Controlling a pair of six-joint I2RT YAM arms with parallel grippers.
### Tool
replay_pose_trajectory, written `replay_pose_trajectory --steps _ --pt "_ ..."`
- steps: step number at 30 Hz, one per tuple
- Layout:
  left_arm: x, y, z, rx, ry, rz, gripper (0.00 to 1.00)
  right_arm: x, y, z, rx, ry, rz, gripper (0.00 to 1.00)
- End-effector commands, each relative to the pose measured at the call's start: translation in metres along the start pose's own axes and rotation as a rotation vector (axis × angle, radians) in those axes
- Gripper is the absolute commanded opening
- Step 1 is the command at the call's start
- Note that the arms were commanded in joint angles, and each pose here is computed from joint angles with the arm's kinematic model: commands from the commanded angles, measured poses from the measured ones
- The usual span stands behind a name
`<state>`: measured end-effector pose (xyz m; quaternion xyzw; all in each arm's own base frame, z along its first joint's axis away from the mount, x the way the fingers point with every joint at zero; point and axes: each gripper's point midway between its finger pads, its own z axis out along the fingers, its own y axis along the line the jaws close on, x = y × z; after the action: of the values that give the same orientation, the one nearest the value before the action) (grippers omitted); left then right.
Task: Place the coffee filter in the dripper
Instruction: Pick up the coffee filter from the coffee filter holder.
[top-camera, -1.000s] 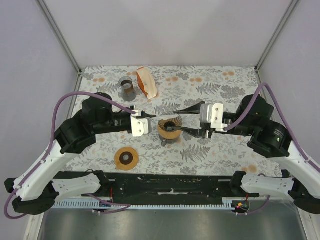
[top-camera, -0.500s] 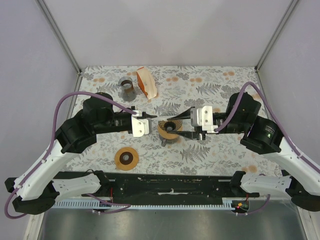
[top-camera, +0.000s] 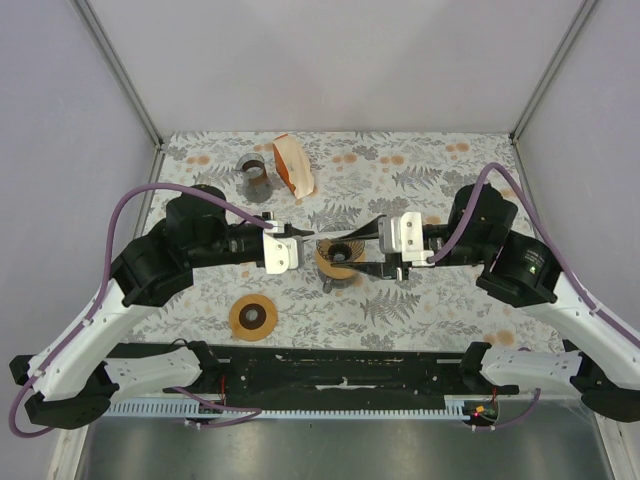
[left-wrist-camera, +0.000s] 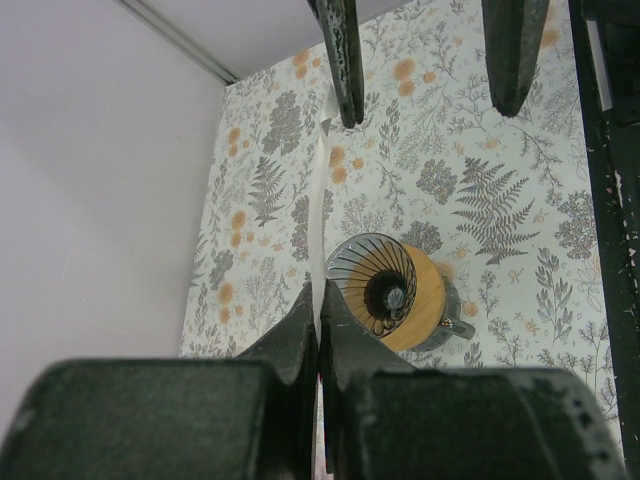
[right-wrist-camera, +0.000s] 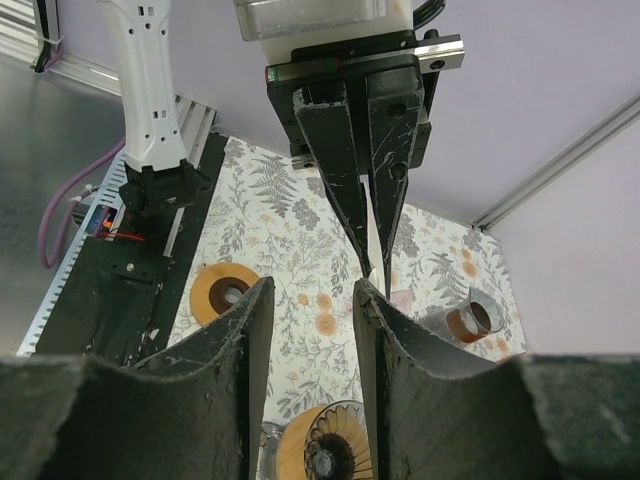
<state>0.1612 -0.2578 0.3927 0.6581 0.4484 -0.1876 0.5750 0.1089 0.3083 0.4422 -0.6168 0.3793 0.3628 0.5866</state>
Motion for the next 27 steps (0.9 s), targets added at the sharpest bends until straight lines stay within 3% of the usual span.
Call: replay_pose_trajectory --steps 1,11,23,27 --pt "-0.008 0.006 -0.003 -0.024 -0.017 0.023 0.02 -0.014 -0.006 -0.005 0.035 -0.039 -0.028 0.44" --pt "-0.006 0.006 -0.001 -0.021 -0.011 0.023 0.02 -0.022 -0.006 -0.011 0.051 -0.064 -0.061 0.54" --pt "-0.006 0.006 -0.001 -0.022 -0.012 0.024 0.02 -0.012 -0.008 -0.002 0.036 -0.036 -0.039 0.54" --pt "-0.005 0.006 -0.001 -0.021 -0.009 0.021 0.02 -0.012 -0.005 -0.001 0.021 -0.038 -0.034 0.5"
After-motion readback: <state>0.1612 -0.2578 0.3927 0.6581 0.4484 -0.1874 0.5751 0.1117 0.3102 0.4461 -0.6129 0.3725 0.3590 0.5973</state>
